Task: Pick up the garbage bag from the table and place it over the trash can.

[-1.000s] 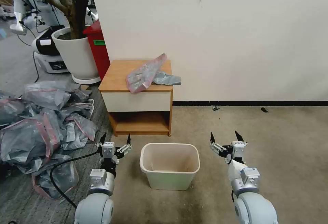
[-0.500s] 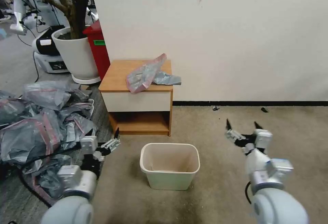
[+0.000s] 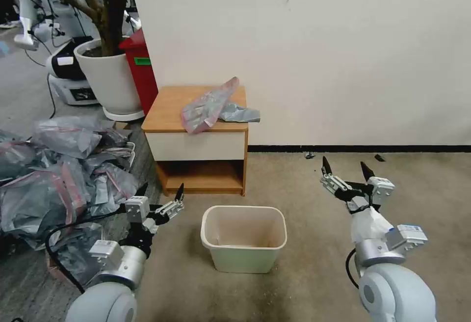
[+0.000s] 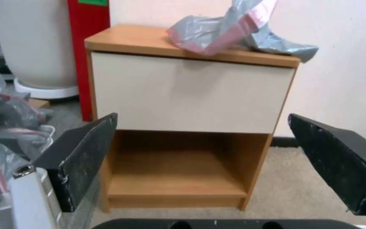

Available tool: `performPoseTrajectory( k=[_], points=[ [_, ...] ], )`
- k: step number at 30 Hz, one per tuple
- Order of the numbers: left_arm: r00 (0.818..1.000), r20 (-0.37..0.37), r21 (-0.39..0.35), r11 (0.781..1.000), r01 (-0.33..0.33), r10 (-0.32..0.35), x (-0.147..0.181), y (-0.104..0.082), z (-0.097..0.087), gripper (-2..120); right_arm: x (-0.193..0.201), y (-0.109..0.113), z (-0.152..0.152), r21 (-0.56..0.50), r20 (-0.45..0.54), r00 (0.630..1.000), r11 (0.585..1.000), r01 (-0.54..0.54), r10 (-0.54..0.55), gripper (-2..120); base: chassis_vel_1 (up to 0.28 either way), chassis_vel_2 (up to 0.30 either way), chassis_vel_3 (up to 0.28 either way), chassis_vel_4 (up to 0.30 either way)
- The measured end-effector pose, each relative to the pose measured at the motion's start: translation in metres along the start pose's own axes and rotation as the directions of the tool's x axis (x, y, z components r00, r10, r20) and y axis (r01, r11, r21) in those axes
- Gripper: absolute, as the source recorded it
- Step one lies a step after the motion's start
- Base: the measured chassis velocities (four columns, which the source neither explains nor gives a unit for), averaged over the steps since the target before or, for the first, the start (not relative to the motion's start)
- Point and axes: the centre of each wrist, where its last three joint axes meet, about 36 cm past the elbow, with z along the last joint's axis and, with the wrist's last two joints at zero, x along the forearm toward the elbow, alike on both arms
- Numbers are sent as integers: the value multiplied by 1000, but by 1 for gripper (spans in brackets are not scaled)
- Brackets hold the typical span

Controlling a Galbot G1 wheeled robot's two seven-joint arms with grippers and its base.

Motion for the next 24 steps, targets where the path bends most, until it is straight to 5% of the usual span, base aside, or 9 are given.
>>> performPoseTrajectory(
  k=[9,13,15,16,18,24],
  points=[
    [1000,7,12,1000,25,-26,-1,2,14,100,-50,27,14,-305,-63,998,952,10,-31,100,0,0,0,0],
    [999,13,10,999,43,-43,-1,6,16,100,-73,42,10,-505,-125,989,863,6,-81,100,0,0,0,0],
    [998,18,11,998,55,-55,-1,8,18,100,-89,51,10,-632,-165,978,775,-7,-126,100,0,0,0,0],
    [998,18,11,998,55,-55,-1,8,18,100,-89,51,10,-632,-165,978,775,-7,-126,100,0,0,0,0],
    [998,20,14,998,61,-61,-1,9,20,100,-111,60,11,-743,-201,962,669,-28,-183,100,0,0,0,0],
    [997,24,9,997,77,-77,0,8,26,100,-161,79,8,-848,-202,944,528,-36,-259,100,0,0,0,0]
  ],
)
